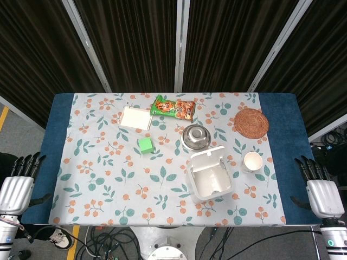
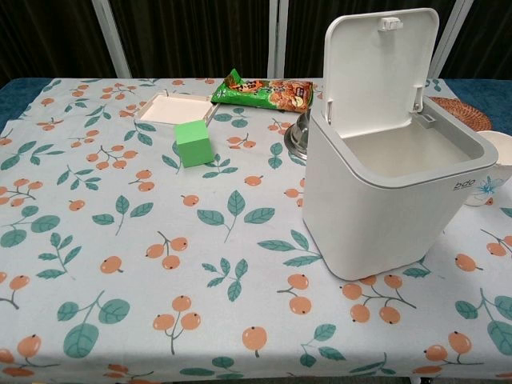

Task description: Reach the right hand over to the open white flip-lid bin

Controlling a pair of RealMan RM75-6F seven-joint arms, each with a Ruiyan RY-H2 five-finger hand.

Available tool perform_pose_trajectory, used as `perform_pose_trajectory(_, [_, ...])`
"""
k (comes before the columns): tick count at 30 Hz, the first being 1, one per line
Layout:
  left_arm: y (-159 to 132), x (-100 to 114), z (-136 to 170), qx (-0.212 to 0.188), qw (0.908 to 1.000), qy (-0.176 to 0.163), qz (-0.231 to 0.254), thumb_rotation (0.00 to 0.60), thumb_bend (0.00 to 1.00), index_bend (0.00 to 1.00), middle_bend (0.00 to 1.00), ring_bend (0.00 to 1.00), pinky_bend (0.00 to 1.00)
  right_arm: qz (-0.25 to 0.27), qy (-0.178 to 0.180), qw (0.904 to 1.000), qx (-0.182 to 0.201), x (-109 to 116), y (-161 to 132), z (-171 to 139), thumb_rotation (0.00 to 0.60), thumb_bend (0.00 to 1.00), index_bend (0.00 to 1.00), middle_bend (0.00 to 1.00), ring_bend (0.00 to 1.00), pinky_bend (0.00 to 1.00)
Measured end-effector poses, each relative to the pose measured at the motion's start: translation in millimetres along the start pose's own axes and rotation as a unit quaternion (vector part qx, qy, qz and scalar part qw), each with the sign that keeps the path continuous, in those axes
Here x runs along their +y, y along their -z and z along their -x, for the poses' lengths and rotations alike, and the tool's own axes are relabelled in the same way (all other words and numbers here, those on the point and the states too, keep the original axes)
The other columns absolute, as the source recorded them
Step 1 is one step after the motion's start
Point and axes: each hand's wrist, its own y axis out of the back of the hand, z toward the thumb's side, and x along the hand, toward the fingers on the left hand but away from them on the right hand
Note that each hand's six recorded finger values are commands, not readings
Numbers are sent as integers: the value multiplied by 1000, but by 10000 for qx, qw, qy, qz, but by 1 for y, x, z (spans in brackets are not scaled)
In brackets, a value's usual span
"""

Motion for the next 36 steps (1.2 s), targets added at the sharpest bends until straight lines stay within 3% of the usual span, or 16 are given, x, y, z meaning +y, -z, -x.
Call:
perform_pose_trajectory(20, [-2, -3, -1, -32, 10000, 44, -66, 600, 0, 0, 6, 0, 57, -131, -151, 9998, 63, -6, 1, 12, 600, 48, 0, 0, 0, 0])
perform_pose_trajectory(27, [2, -8, 1, -27, 10000, 82, -1, 600, 0, 1, 6, 0, 57, -295, -284, 9985, 355, -8, -19, 40, 600, 46, 0, 0, 0, 0])
perform_pose_trajectory(36, [3, -9, 0, -26, 9999, 98, -1, 600, 0, 1, 6, 0, 57, -748, -850, 9914, 657, -27, -58, 92, 600, 47, 0, 0, 0, 0])
